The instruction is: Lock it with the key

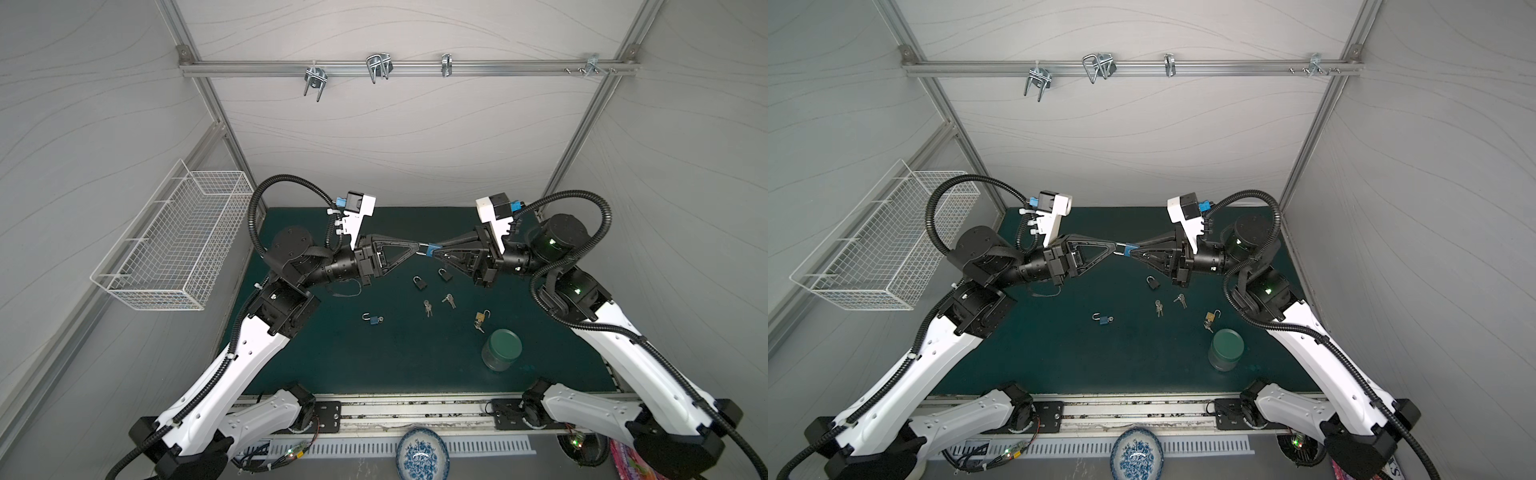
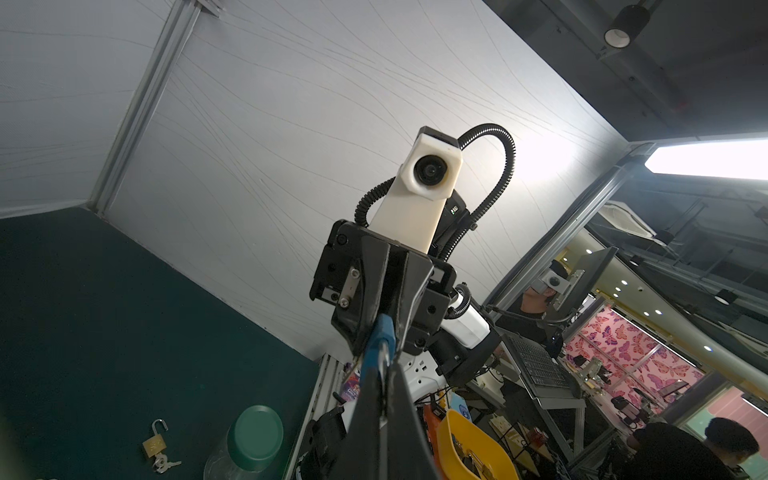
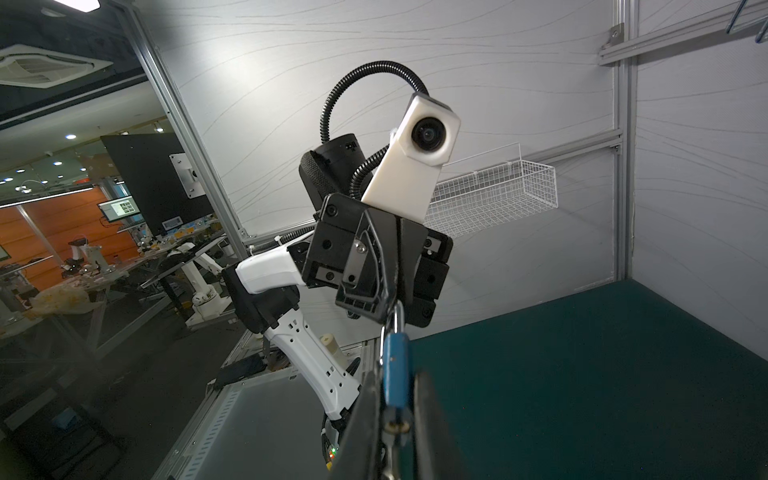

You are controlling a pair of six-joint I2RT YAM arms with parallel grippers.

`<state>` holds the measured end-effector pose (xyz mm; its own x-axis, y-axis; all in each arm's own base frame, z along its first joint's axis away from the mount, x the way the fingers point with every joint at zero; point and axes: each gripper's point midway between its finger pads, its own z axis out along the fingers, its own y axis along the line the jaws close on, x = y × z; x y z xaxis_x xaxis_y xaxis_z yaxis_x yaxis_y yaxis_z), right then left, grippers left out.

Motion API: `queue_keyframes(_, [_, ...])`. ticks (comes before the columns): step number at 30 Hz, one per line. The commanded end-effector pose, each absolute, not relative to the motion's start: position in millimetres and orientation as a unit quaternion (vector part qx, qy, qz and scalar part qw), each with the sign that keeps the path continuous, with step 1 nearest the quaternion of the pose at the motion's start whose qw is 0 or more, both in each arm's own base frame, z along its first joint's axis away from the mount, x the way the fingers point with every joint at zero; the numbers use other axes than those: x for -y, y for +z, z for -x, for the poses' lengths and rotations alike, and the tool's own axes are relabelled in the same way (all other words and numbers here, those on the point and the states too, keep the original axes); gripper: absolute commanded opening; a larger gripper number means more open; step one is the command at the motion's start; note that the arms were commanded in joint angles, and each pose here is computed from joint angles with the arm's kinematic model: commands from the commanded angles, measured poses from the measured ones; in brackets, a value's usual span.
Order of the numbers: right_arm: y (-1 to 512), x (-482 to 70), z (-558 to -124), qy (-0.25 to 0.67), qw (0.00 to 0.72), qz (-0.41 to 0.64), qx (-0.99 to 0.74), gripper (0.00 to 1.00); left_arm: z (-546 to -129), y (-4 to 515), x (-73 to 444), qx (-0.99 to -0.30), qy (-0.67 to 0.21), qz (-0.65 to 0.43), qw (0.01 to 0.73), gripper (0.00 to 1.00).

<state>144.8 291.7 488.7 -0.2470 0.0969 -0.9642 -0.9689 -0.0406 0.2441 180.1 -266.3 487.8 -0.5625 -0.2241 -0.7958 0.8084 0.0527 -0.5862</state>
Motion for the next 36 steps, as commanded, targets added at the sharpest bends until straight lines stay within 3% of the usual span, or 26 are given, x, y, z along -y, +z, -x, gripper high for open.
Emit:
queue_keyframes(1, [504.6, -288.0, -146.1, 0.607, 0.421, 0.381, -0.555, 0.00, -171.9, 501.2, 262.0, -0.593, -0.623, -0.273, 0.430, 0.00])
queue_keyframes(8, [523.0, -287.8, -138.2, 0.657, 0.340, 0.370, -0.563, 0.00, -178.0, 487.7, 265.6, -0.615, -0.597, -0.287, 0.428, 0.00])
queue_keyframes(24, [503.8, -287.9, -139.6, 0.613, 0.404, 0.421, -0.533, 0.00, -171.9, 497.8, 264.8, -0.599, -0.628, -0.270, 0.416, 0.00])
queue_keyframes(36, [510.0, -295.6, -136.4, 0.656, 0.346, 0.378, -0.555, 0.00, -167.5, 480.1, 284.5, -0.606, -0.629, -0.289, 0.391, 0.00])
